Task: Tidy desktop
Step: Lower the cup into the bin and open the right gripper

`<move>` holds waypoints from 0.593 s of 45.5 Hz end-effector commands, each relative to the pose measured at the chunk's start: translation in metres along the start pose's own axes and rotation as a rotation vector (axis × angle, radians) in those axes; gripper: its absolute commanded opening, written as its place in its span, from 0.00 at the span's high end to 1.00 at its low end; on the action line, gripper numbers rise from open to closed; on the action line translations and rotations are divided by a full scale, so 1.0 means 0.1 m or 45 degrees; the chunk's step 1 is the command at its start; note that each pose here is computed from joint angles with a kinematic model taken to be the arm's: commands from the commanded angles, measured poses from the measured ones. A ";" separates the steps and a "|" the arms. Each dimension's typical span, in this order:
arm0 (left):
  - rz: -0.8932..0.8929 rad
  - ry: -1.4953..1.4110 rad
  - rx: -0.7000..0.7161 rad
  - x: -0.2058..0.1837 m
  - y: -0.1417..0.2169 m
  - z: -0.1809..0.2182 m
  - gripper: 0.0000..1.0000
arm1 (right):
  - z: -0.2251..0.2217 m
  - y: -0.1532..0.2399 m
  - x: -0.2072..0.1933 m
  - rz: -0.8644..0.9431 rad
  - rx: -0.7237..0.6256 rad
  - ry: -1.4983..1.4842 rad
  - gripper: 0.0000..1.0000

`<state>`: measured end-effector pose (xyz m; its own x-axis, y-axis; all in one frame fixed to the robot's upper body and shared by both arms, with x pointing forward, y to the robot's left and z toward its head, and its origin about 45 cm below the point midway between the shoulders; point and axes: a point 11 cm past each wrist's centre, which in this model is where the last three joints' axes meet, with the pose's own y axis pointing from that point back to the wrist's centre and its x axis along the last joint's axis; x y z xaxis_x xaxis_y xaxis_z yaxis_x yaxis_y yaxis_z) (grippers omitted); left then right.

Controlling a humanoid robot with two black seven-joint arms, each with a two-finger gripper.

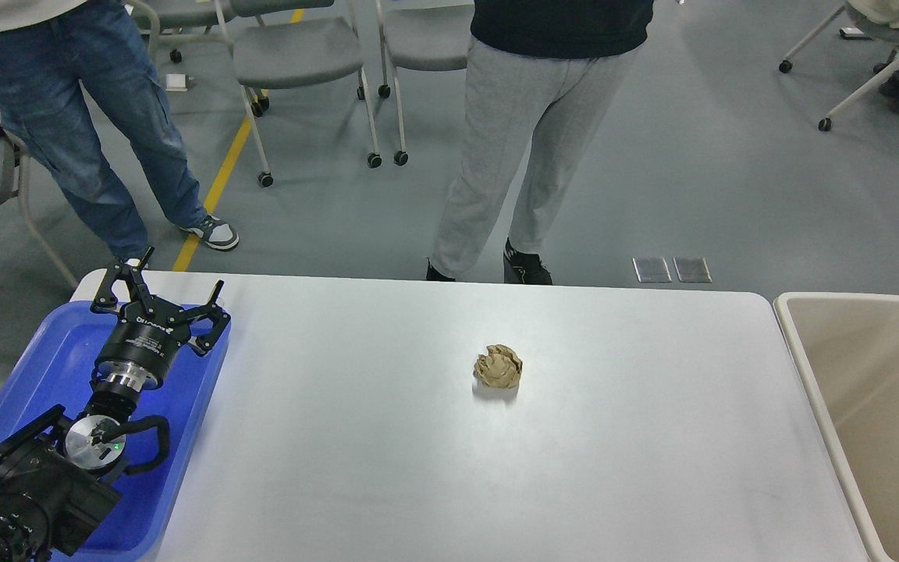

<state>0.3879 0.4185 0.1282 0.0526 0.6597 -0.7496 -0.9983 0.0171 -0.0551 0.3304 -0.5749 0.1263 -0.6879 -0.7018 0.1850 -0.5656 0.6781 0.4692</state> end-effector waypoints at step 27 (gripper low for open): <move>0.000 -0.001 -0.001 0.00 0.00 0.00 0.00 | 0.35 -0.06 0.16 -0.069 -0.209 -0.520 0.60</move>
<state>0.3879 0.4185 0.1282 0.0527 0.6598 -0.7496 -0.9983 0.0172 -0.0551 0.3190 -0.5733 0.1006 -0.7816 -0.6009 -0.1675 -0.5643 0.5665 0.6005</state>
